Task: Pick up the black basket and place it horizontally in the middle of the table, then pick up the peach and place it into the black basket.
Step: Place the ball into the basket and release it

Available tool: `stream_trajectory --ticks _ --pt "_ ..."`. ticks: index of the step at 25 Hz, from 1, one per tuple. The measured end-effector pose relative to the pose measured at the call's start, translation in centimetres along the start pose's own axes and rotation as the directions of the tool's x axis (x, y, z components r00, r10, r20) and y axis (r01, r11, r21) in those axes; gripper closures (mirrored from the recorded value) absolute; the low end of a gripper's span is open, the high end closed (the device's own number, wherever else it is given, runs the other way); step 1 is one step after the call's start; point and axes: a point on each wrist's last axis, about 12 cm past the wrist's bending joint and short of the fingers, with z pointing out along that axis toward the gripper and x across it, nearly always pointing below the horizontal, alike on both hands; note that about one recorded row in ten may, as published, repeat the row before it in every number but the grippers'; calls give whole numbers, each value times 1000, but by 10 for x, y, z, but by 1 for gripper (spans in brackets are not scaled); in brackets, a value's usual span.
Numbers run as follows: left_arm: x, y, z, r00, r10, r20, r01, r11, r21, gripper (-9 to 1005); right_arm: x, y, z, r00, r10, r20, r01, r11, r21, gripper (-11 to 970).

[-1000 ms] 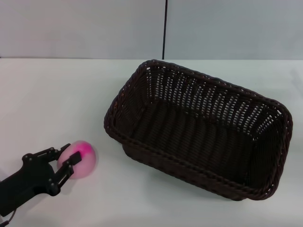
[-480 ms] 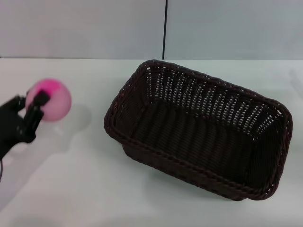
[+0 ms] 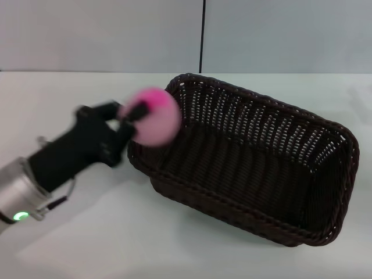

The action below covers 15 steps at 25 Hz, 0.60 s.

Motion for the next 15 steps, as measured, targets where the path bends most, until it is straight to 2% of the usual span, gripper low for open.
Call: stream_trajectory --ticks 4,5,7,15 --pt "4 -2 9 999 -3 -49 6 998 56 905 3 1 1 1000 6 -6 -6 1000 7 328" --pt "11 -4 17 995 8 -102 1 996 87 910 4 2 2 1000 7 -8 -7 1000 8 328" --pt "14 -4 20 992 17 -123 -6 996 87 940 4 3 3 1000 9 -9 -9 1000 6 328" --pt "26 1 28 978 74 -193 -68 997 36 943 9 10 12 1000 2 -23 -2 1000 -22 328"
